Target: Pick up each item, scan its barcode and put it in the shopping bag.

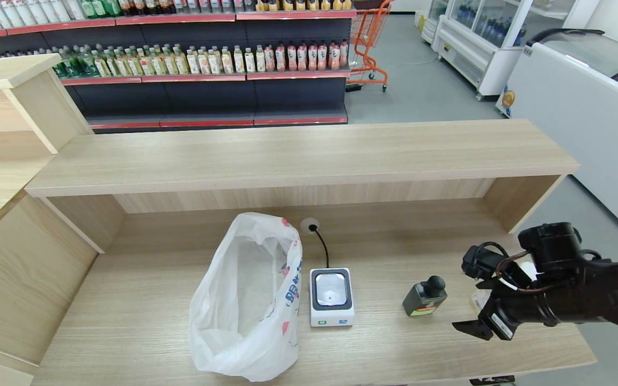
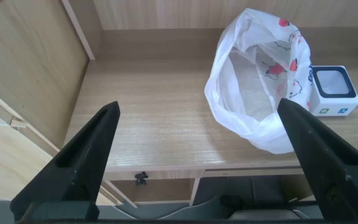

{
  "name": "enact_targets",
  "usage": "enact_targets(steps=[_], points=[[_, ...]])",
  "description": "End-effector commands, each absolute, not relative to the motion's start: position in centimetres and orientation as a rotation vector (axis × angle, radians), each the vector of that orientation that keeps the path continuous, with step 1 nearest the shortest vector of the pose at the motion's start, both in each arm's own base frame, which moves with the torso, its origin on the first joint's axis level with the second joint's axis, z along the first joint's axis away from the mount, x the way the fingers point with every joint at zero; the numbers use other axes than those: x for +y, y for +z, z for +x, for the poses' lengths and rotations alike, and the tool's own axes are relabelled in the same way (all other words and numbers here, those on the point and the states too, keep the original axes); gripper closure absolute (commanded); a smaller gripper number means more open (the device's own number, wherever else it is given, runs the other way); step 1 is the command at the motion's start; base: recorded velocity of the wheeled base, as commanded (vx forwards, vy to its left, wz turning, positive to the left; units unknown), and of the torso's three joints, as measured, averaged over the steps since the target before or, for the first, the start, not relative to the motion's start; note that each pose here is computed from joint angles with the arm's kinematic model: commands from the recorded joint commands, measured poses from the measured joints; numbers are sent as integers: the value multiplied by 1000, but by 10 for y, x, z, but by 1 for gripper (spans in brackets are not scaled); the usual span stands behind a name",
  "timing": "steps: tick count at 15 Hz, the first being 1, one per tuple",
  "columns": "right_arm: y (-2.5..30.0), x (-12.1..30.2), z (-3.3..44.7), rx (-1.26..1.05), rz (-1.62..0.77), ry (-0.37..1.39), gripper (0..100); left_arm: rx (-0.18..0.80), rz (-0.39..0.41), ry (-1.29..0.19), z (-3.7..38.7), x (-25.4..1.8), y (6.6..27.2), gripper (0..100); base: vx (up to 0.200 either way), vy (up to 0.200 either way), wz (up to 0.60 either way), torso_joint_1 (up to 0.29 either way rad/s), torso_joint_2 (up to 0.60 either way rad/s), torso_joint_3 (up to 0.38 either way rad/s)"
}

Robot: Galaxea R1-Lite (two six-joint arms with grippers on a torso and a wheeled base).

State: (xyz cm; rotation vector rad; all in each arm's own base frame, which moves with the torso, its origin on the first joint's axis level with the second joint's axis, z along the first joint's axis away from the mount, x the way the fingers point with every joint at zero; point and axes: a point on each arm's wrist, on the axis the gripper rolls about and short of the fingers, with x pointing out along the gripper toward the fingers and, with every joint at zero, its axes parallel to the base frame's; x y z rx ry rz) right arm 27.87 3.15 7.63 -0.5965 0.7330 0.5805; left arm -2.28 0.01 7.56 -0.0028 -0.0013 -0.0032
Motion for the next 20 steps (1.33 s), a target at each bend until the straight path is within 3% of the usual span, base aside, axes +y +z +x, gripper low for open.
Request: enact_targets(steps=[1, 7, 20], points=[[66, 34, 295, 729, -613, 616, 0, 0, -3, -3, -23, 0, 76, 0, 0, 0, 0, 0, 0, 0], [52, 38, 315, 664, -715, 744, 0, -2, -3, -3, -23, 0, 76, 0, 0, 0, 0, 0, 0, 0], [22, 69, 353, 609, -758, 844, 0, -2, -3, -3, -23, 0, 76, 0, 0, 0, 0, 0, 0, 0]])
